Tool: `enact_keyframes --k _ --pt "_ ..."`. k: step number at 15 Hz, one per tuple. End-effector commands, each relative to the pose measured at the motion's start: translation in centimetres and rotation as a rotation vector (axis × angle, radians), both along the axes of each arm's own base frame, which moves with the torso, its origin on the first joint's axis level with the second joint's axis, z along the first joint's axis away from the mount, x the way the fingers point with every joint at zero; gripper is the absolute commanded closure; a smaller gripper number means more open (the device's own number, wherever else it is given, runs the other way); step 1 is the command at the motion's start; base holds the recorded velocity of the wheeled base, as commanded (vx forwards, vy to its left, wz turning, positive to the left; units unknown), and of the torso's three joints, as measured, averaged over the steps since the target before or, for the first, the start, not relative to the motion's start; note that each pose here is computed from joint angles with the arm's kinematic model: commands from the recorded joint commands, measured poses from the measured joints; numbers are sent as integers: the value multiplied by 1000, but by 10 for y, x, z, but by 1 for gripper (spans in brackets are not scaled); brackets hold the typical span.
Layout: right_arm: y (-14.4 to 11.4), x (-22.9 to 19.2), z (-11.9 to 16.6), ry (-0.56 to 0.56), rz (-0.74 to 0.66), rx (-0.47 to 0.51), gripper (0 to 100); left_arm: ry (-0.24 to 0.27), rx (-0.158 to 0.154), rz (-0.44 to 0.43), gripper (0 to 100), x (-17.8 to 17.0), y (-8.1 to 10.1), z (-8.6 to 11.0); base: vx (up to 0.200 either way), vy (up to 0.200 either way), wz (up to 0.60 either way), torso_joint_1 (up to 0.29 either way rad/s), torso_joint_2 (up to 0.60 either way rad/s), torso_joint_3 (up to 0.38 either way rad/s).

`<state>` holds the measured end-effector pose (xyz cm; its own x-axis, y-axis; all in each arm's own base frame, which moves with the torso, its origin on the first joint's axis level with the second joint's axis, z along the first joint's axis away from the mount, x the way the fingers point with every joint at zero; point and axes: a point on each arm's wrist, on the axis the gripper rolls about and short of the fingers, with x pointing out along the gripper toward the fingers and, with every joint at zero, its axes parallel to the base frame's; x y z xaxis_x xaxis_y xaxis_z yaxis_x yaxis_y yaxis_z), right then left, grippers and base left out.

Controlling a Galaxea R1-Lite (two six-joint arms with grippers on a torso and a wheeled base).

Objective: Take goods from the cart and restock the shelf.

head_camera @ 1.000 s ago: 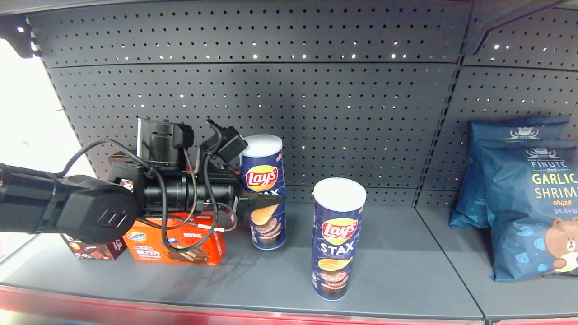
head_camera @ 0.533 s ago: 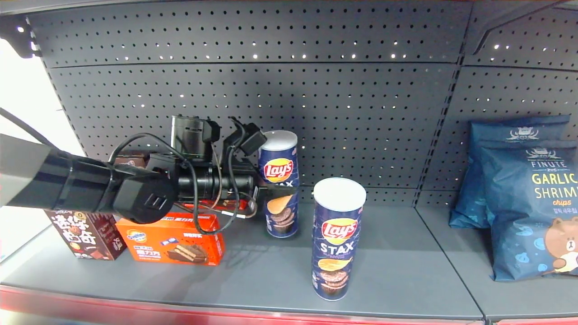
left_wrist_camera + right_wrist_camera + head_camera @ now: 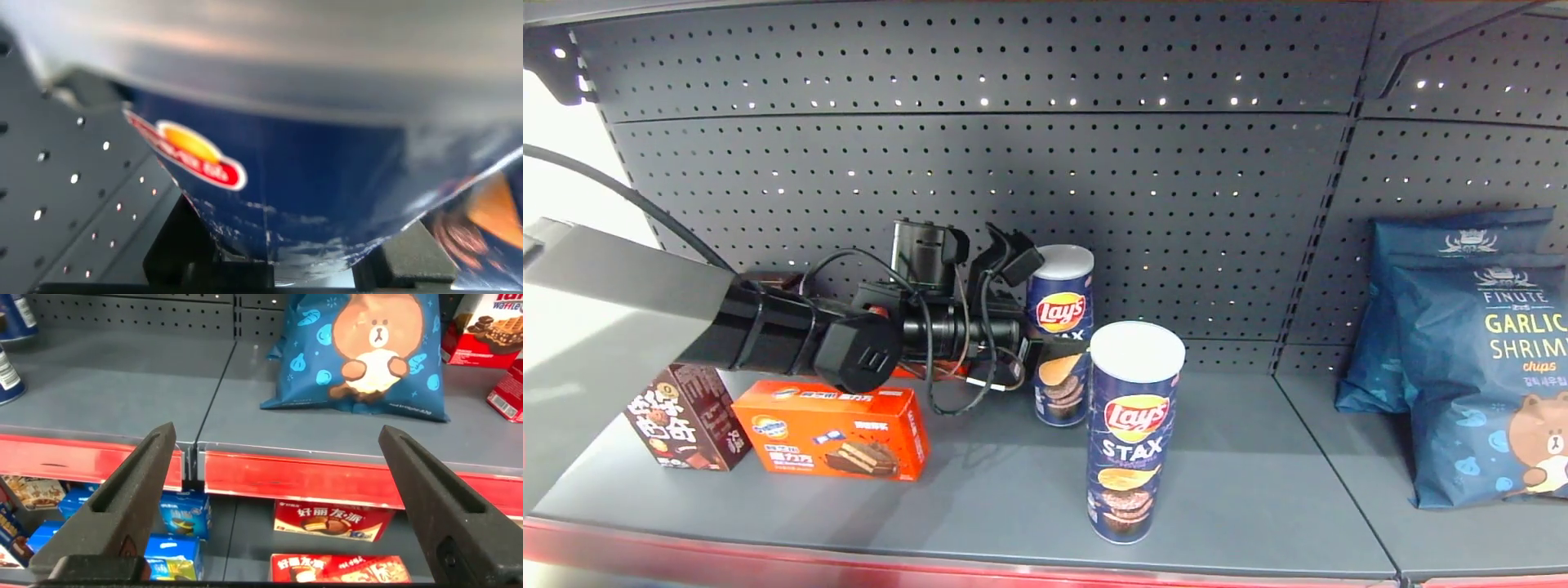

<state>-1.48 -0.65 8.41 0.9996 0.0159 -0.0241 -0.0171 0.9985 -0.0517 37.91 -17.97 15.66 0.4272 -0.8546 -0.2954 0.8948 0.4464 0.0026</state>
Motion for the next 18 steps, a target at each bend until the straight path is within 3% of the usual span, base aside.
enact_keyframes --k 1,18 --pt "0 0 0 3 1 -2 0 4 0 -3 100 11 -6 -9 0 0 0 0 0 0" --pt "0 0 0 3 6 -13 0 -30 -30 -24 100 45 -34 -22 0 0 0 0 0 0"
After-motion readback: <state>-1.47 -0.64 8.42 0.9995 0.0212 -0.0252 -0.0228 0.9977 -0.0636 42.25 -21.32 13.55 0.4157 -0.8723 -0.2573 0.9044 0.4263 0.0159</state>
